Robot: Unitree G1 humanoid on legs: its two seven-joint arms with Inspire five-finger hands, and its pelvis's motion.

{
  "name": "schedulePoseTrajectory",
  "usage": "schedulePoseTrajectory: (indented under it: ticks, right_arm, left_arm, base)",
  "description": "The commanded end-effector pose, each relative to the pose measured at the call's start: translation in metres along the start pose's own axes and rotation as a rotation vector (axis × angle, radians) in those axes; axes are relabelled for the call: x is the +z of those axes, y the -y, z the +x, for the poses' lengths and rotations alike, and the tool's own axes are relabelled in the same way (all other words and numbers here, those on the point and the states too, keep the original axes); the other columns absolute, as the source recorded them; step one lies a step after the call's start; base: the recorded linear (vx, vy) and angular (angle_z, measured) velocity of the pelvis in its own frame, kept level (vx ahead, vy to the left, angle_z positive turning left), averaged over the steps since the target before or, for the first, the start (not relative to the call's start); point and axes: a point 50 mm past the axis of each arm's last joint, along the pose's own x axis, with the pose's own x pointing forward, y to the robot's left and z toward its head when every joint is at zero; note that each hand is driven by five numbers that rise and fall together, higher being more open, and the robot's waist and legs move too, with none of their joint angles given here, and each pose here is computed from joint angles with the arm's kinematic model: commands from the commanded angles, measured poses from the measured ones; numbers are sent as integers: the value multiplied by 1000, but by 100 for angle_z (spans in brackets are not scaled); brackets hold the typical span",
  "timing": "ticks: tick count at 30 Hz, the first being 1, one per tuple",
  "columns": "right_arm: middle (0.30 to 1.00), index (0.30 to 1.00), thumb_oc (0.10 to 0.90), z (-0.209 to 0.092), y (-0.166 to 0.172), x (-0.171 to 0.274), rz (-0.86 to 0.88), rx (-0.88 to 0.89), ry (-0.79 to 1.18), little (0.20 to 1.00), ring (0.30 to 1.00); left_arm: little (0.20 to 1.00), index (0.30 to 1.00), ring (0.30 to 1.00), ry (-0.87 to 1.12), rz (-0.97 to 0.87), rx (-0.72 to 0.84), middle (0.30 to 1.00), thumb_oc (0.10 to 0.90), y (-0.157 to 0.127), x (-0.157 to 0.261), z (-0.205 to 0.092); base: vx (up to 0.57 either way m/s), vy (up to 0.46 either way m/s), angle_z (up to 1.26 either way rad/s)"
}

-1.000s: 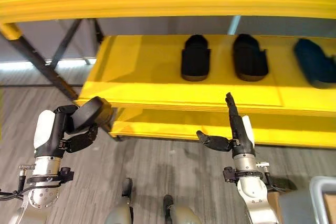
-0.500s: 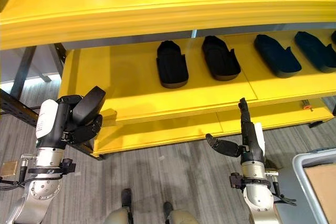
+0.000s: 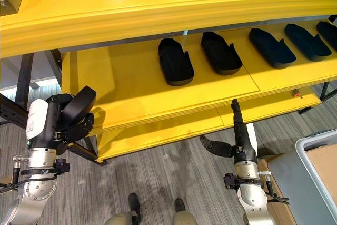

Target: Move parts from the plastic box to the shelf.

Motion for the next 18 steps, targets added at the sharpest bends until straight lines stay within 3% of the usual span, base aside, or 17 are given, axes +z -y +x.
schedulePoseTrajectory:
  ticks: [1,9,18]
  right_arm:
    - [1000,1000,900,22,13,47,-13,-63,272,1000,1000]
    - [1000,1000,900,29,2,52,-2,-33,303,1000,1000]
    - [1000,1000,900,16,22,36,-28,-77,212,1000,1000]
  left_arm:
    - [300,300,300,311,39,193,300,400,-37,45,30]
    - [300,300,300,308,55,208,300,400,-40,43,33]
    - [300,300,300,214,37,166,300,400,-33,29,20]
  base:
    - [-58,128,25]
    - [24,-90,-16]
    - [88,-137,47]
